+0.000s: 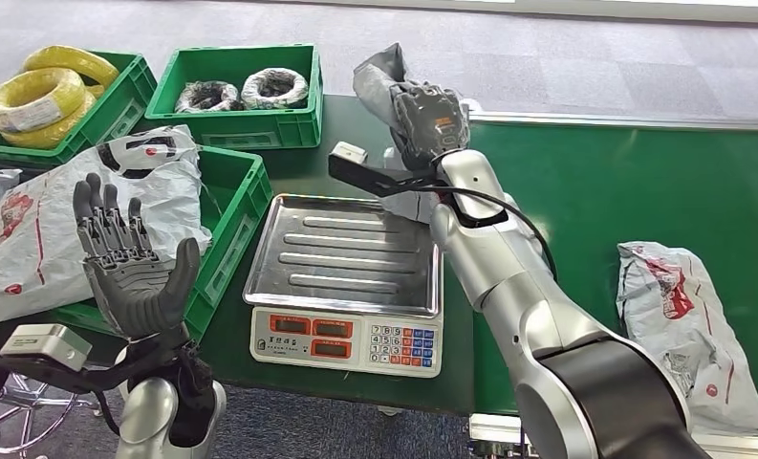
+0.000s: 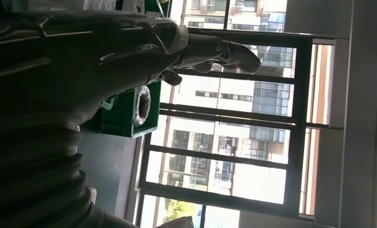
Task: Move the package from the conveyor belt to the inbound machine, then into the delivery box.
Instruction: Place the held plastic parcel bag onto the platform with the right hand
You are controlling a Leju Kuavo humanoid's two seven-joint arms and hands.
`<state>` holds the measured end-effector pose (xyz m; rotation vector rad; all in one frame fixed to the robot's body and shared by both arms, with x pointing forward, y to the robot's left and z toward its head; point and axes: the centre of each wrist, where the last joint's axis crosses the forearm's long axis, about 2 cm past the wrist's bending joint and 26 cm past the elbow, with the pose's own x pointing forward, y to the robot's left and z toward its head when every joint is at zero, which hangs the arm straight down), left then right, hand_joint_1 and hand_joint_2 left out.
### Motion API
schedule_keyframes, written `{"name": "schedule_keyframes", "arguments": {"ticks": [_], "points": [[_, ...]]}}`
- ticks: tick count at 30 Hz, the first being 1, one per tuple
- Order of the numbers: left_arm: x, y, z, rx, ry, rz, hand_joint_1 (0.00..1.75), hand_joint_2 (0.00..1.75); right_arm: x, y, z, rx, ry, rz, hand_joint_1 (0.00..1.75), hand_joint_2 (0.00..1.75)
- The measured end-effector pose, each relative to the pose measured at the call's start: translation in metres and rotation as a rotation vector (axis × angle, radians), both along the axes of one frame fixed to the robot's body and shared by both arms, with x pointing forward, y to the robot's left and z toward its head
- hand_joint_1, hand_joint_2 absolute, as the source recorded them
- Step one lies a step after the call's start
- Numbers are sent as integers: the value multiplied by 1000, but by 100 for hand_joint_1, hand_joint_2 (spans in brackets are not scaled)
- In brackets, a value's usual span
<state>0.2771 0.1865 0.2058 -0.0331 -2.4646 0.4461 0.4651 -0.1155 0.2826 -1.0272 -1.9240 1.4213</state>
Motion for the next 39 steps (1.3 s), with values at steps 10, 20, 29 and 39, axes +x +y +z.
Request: {"name": "schedule_keyframes", "arguments": {"ticks": [10,20,29,39], "points": [[0,6,-2,11,-1,7,0,175,-26,46,-18,-28,89,182,175,175],[0,11,1,18,-18,15,0,175,-49,70,-46,-133,171,297,175,175],[0,13,2,14,-18,19,0,175,-71,82,-78,-237,322,360,0,87],[-3,13,-1,7,-4,39,0,175,-76,78,-93,-175,323,274,0,0]]}}
